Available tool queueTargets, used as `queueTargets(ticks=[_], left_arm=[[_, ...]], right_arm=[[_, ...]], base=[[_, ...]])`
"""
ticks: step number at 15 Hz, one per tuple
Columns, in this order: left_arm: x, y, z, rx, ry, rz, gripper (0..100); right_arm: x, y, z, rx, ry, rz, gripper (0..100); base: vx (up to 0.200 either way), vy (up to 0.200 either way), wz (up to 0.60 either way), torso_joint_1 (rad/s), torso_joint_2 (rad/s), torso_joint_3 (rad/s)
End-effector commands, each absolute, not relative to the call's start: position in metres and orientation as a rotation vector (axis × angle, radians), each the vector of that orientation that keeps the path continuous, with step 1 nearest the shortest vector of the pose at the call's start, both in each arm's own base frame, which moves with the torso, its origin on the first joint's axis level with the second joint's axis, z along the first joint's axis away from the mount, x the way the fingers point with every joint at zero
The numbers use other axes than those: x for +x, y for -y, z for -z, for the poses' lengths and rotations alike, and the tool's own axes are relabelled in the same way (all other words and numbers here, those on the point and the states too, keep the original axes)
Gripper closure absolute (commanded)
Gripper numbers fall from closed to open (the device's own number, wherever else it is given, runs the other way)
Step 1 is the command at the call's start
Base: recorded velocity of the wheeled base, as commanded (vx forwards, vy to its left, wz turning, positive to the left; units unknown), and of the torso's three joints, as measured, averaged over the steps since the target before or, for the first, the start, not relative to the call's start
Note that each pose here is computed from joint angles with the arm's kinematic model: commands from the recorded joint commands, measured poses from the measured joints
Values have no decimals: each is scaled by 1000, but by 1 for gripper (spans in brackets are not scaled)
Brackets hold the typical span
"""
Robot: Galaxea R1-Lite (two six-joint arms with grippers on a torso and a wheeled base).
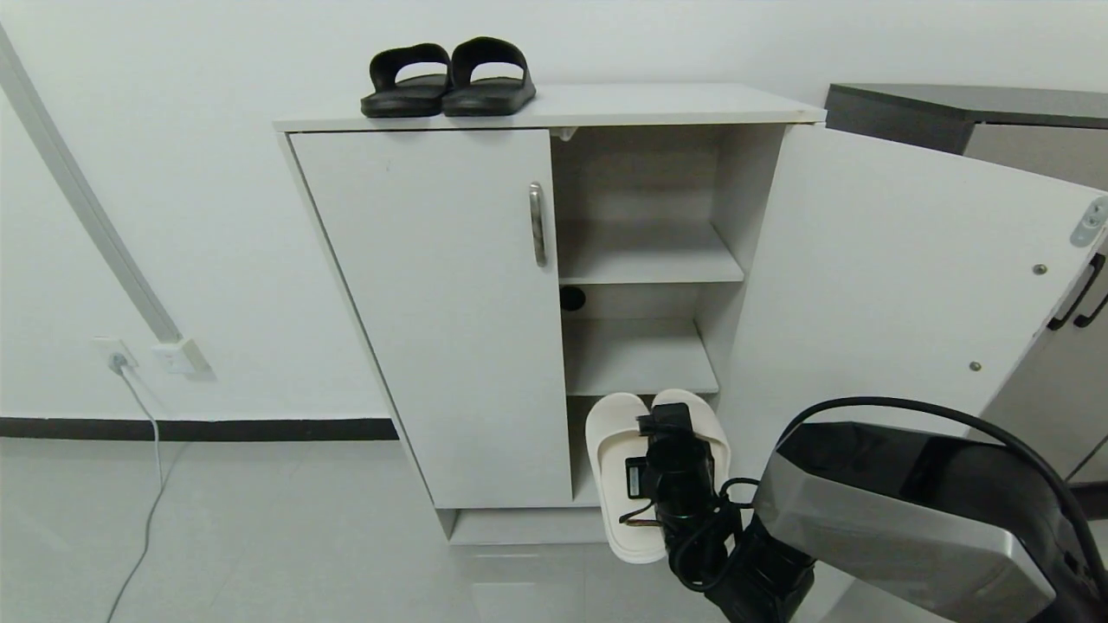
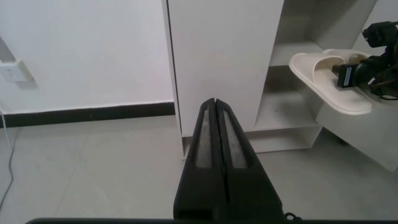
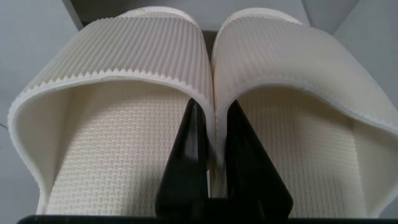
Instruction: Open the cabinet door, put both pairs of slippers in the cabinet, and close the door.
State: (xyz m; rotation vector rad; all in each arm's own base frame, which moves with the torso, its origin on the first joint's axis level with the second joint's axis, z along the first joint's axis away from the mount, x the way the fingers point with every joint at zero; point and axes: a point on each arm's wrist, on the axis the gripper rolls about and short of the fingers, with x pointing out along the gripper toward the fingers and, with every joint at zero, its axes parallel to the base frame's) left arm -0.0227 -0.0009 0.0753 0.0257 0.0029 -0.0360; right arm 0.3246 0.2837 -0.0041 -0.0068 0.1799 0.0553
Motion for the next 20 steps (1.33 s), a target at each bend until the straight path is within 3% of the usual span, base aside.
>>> queueTargets(ticks=[1, 7, 13, 20], left_arm=[[-23, 1, -75, 26, -3, 37, 100], [-23, 1, -75, 26, -3, 35, 100], [-23, 1, -75, 28, -3, 37, 100], [-23, 1, -75, 28, -4, 37, 100]], right_arm=[[324, -283, 4, -6, -181, -55, 100], [323, -282, 2, 30, -143, -30, 100], [321, -280, -3, 35, -94, -42, 100], [322, -280, -7, 44, -84, -40, 100]], base=[[0, 0, 0, 7, -2, -198], [0, 0, 0, 4, 2, -191], [0, 0, 0, 8, 0, -24], [200, 0, 0, 1, 2, 0]])
